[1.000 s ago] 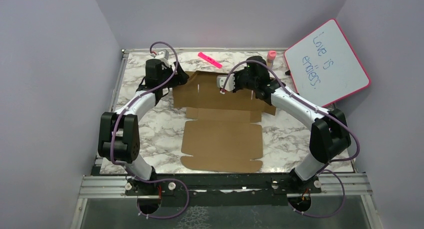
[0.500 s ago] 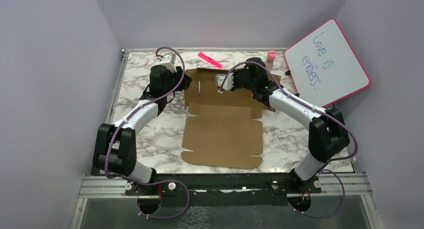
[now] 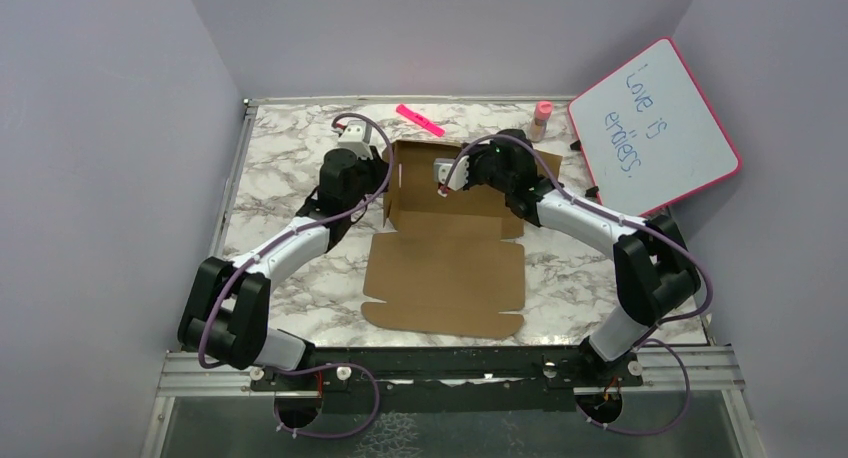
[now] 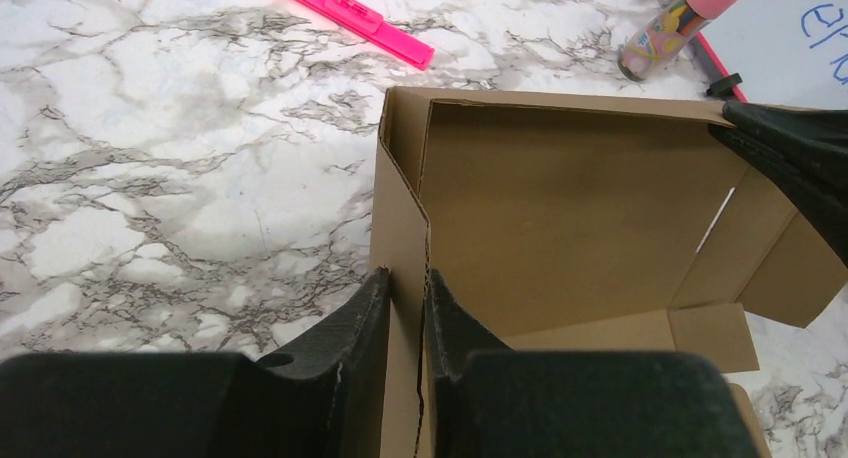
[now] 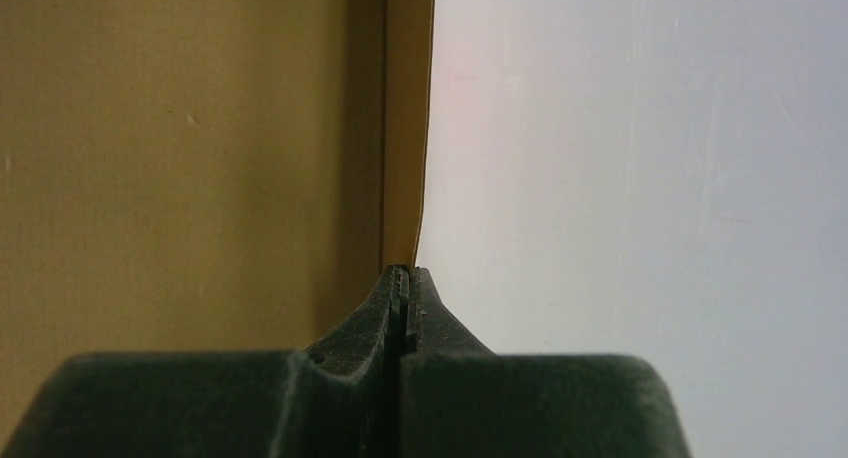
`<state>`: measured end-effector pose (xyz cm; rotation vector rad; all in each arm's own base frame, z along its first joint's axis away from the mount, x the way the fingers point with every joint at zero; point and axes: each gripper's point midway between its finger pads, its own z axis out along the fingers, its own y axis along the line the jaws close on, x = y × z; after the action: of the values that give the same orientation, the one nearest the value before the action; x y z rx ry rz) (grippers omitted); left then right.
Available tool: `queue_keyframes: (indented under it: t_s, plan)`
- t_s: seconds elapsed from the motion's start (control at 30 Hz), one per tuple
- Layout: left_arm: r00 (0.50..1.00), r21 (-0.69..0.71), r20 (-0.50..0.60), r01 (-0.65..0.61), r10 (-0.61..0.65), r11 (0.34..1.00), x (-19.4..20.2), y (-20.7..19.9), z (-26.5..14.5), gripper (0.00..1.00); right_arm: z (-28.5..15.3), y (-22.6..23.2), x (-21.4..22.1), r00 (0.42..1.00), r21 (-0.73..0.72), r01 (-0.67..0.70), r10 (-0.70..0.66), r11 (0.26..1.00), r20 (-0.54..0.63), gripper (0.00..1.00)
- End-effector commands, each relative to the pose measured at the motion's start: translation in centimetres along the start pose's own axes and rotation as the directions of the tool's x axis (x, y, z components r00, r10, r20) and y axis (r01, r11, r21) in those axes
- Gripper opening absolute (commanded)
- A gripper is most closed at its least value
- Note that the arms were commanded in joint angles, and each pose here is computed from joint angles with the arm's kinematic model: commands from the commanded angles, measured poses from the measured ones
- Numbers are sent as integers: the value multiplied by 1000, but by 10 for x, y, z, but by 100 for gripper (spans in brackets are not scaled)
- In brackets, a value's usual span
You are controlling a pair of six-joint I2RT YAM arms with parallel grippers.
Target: Fold the paper box
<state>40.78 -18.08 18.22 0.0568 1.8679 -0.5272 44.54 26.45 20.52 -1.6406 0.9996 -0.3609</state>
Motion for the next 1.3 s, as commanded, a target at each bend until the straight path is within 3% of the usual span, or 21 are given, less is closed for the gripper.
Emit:
queue_keyframes:
  t_s: [0.0,0.4,0.87,1.27]
  plan:
    - [1000,-19,20,-22,22,1000,6,-6,-7,17,-11,-33,-14,998,133,59,-63,989,24,1]
    - [996,-45,74,-42,45,998,5,-3,-11,17,-16,-41,-44,972,237,174,-206,956,117,1]
    - [956,-58,258,-131,141,990,-57,-12,-5,17,-22,-70,-61,928,418,310,-368,854,64,1]
    - [971,-37,187,-142,147,989,-4,0,2,17,-19,-40,-58,907,455,366,-421,812,21,1]
